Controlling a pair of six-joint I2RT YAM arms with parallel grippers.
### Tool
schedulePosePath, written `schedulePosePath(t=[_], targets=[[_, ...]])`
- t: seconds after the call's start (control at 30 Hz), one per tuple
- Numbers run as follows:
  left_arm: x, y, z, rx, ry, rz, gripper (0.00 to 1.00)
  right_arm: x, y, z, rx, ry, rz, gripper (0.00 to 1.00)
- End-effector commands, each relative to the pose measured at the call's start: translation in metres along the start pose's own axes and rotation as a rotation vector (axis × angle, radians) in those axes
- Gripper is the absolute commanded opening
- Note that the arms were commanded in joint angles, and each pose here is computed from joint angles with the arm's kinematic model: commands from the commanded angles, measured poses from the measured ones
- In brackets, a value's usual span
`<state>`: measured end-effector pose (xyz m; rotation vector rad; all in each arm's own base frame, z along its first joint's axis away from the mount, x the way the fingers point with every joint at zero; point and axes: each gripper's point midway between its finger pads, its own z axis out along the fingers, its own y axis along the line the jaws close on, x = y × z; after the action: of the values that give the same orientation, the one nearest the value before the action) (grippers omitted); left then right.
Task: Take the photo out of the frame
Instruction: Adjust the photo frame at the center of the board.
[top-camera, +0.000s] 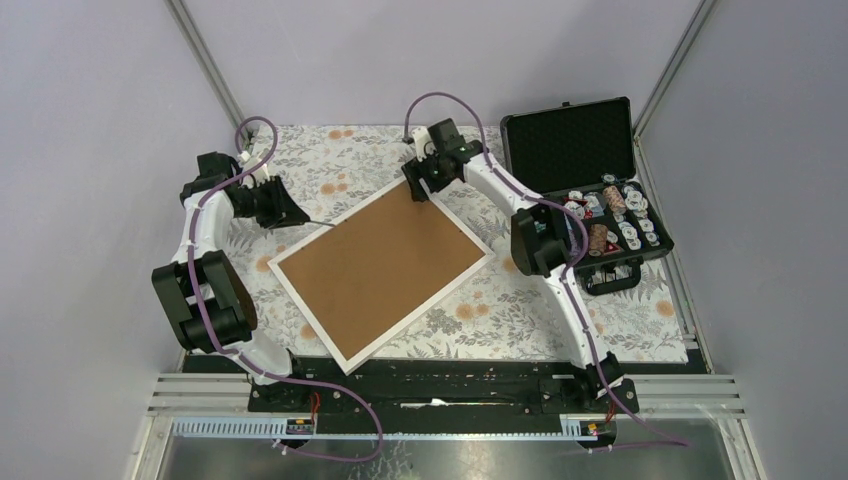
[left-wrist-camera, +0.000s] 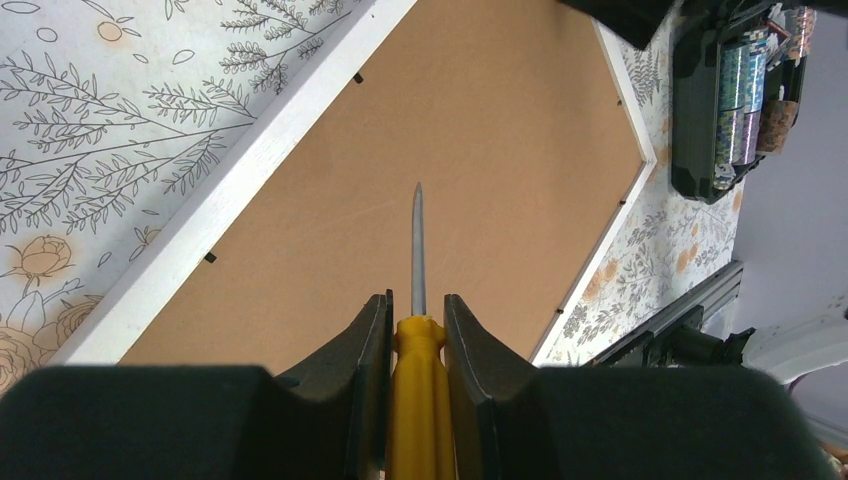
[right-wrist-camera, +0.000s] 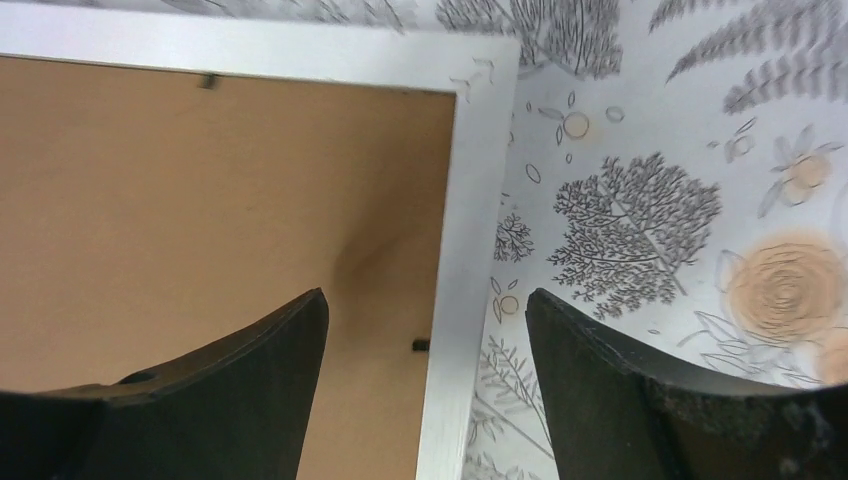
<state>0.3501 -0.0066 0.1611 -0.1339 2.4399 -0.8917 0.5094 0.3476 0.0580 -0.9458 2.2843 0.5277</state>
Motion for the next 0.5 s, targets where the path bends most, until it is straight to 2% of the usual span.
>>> schedulePosePath(t=[0.0, 0.1, 0.17, 0.23, 0.37, 0.47], targets=[[-0.016, -0.015, -0.012, 0.030, -0.070, 0.043, 0.00, -0.003, -0.017, 0.021, 0.108, -0.021, 0.050, 0.77], [-0.017, -0.016, -0.012, 0.035, -0.071, 0.038, 0.00, 0.007, -0.026, 0.030, 0.160, -0.002, 0.091, 0.67], [-0.019, -0.017, -0.012, 0.039, -0.073, 0.039, 0.00, 0.015, -0.032, 0.033, 0.192, 0.012, 0.128, 0.54], [-0.021, -0.018, -0.012, 0.044, -0.079, 0.036, 0.00, 0.027, -0.040, 0.035, 0.208, 0.037, 0.189, 0.45], [-0.023, -0.019, -0.012, 0.051, -0.083, 0.032, 0.00, 0.061, -0.064, 0.034, 0.245, 0.117, 0.357, 0.34], [-0.024, -0.018, -0.011, 0.052, -0.081, 0.029, 0.00, 0.087, -0.086, 0.021, 0.293, 0.171, 0.406, 0.26]])
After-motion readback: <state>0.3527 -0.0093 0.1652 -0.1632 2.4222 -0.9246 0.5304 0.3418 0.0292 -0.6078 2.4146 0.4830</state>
